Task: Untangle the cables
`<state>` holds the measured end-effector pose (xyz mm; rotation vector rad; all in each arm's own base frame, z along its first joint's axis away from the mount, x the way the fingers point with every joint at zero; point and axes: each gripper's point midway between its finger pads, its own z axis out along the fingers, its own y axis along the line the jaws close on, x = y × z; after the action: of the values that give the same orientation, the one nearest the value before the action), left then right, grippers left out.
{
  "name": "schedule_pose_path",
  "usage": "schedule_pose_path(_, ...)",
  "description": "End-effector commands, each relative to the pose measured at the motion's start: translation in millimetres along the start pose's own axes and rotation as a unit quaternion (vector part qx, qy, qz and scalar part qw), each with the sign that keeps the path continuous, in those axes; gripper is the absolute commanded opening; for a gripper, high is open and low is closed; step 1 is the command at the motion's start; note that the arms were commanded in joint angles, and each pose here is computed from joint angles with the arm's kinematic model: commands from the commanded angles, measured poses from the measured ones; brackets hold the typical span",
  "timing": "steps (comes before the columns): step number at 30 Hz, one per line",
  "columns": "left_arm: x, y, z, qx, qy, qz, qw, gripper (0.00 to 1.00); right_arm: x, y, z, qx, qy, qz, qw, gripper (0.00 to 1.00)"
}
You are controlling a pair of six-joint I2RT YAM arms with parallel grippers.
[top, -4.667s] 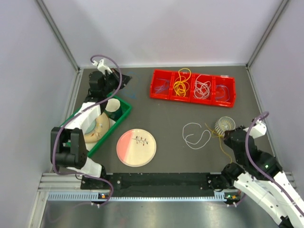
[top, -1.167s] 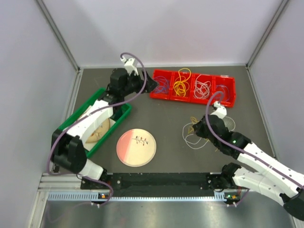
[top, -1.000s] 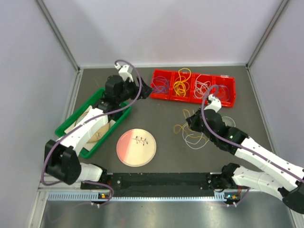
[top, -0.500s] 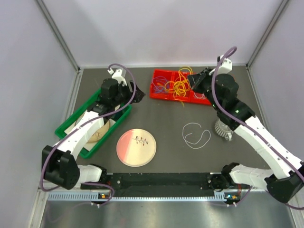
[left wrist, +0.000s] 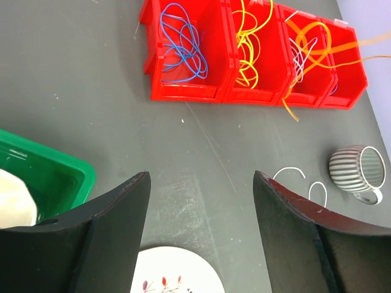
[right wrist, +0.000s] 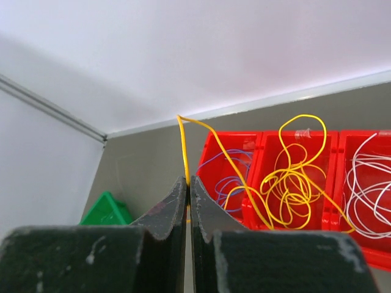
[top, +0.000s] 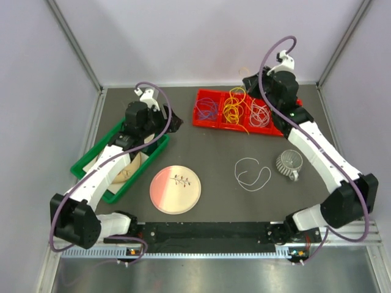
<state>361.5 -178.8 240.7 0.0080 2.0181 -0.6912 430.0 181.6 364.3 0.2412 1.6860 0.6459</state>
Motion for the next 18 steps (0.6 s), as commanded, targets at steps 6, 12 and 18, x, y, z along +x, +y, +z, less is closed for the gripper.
schedule_pose_path(6,-18,-8,-23,0.008,-0.027,0.023,0.999,0.73,-13,-13,39,0.000,-0.032,0.004,0.999,0.00)
schedule_pose_path(12,-22,-8,-26,0.008,-0.031,0.021,0.999,0.72,-15,-20,56,0.006,-0.033,0.016,0.999,0.00)
schedule_pose_path(18,-24,-14,-23,0.023,-0.026,0.018,0.999,0.72,-24,-20,78,0.012,-0.041,0.008,0.999,0.00)
